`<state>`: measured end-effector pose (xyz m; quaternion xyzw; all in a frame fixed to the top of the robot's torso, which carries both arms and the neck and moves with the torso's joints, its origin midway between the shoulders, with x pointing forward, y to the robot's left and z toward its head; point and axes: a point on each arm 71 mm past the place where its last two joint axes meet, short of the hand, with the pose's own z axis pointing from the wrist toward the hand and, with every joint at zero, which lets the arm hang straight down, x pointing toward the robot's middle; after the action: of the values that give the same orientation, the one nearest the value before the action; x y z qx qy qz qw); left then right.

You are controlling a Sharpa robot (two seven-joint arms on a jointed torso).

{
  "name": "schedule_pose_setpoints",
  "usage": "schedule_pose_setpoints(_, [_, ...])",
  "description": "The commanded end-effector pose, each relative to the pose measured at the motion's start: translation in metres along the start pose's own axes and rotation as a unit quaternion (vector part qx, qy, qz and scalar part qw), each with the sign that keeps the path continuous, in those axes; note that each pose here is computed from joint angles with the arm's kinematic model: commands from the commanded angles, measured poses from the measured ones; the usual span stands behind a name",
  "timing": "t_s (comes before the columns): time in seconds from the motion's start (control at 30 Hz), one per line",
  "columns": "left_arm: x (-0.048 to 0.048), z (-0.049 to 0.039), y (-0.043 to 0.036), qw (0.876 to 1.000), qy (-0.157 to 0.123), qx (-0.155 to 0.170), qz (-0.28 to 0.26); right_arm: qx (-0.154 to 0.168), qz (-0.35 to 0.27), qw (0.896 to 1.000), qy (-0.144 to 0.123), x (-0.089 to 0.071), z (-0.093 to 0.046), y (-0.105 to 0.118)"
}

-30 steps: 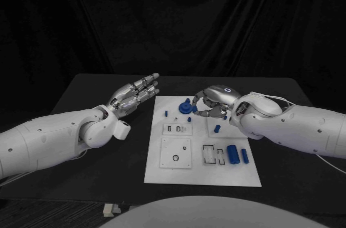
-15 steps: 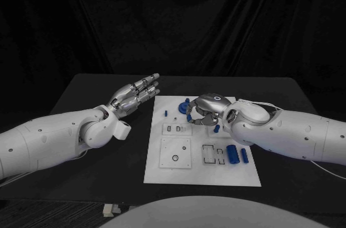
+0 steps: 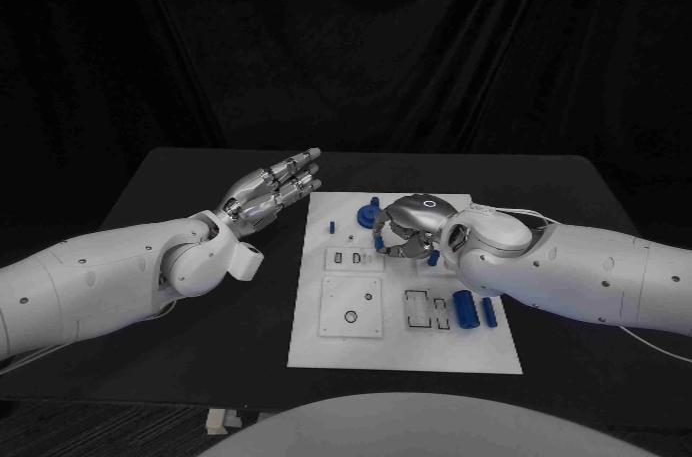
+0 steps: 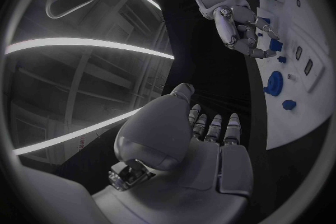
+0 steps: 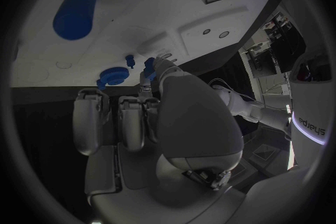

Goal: Assemble the parts on the task board

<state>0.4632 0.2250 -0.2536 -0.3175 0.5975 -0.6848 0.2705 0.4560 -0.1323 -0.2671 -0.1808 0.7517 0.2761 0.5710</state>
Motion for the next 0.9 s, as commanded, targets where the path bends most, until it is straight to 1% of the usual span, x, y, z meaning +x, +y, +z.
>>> schedule_pose_setpoints(0.03, [0.0017,0.0002,-0.0002,1.000,0.005,0.005,-0.006,0.015,-0.008,1.000,0.019,0.0047,0.0002,-0.0019])
schedule_pose_setpoints(0.67, [0.0022,-0.0013,0.0033,1.000,0.005,0.002,-0.008,0.006,-0.007,1.000,0.023,0.0066,0.0023,0.0029])
schedule_pose_setpoints(0.9, [0.0019,-0.0015,0.0039,1.000,0.005,0.001,-0.008,0.005,-0.008,1.000,0.029,0.0076,0.0027,0.0038])
